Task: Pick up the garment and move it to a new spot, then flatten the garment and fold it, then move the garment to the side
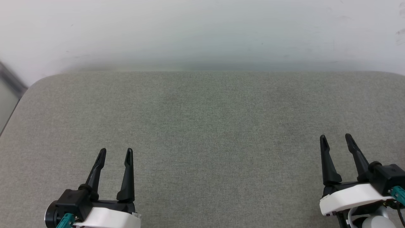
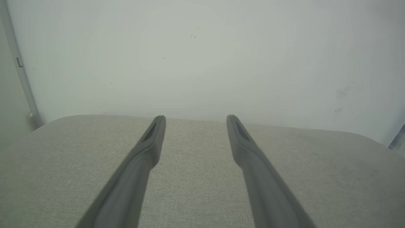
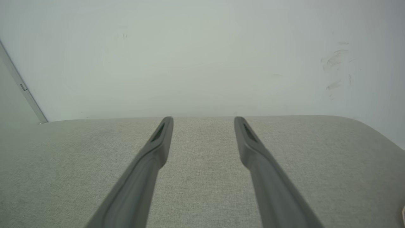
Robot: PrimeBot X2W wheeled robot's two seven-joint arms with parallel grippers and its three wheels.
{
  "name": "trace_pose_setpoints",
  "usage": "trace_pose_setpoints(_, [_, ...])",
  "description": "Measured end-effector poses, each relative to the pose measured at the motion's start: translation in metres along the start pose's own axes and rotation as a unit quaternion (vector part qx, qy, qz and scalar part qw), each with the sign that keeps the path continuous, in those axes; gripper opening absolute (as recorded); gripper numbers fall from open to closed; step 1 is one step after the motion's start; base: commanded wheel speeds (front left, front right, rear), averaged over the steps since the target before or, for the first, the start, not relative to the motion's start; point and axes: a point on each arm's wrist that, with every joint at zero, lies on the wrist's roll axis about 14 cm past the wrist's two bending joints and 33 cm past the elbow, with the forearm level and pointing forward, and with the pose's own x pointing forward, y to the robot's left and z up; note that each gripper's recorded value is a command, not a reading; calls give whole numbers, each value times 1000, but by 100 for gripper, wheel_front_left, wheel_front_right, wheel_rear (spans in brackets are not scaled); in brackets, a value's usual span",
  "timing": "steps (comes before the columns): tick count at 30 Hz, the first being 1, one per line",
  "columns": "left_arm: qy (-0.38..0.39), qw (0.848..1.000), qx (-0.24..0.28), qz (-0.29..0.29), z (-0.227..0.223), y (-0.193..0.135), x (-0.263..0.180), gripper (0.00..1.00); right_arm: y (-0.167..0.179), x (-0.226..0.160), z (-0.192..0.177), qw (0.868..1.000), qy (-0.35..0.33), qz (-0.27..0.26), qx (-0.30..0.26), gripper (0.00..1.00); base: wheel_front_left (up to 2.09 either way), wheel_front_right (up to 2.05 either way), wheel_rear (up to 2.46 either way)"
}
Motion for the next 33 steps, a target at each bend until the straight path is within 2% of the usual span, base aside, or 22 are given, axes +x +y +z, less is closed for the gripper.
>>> trace_pose_setpoints(15, [-2, 1000, -11, 0, 1, -1, 0, 100, 2, -1, 1, 1000, -2, 1, 6, 100, 0, 0, 0])
trace_pose_setpoints(16, [2, 1000, -13, 1, -2, -1, 0, 0, 1, -2, -2, 1000, 3, 0, 6, 0, 0, 0, 0])
trace_pose_setpoints(20, [28, 999, -19, 7, -17, 1, -8, 0, -2, -9, -19, 999, 31, -6, 10, 0, 0, 0, 0])
trace_pose_setpoints(33, [47, 989, -137, 40, -28, 10, -8, 0, -12, -13, -28, 990, 48, -38, 129, 0, 0, 0, 0])
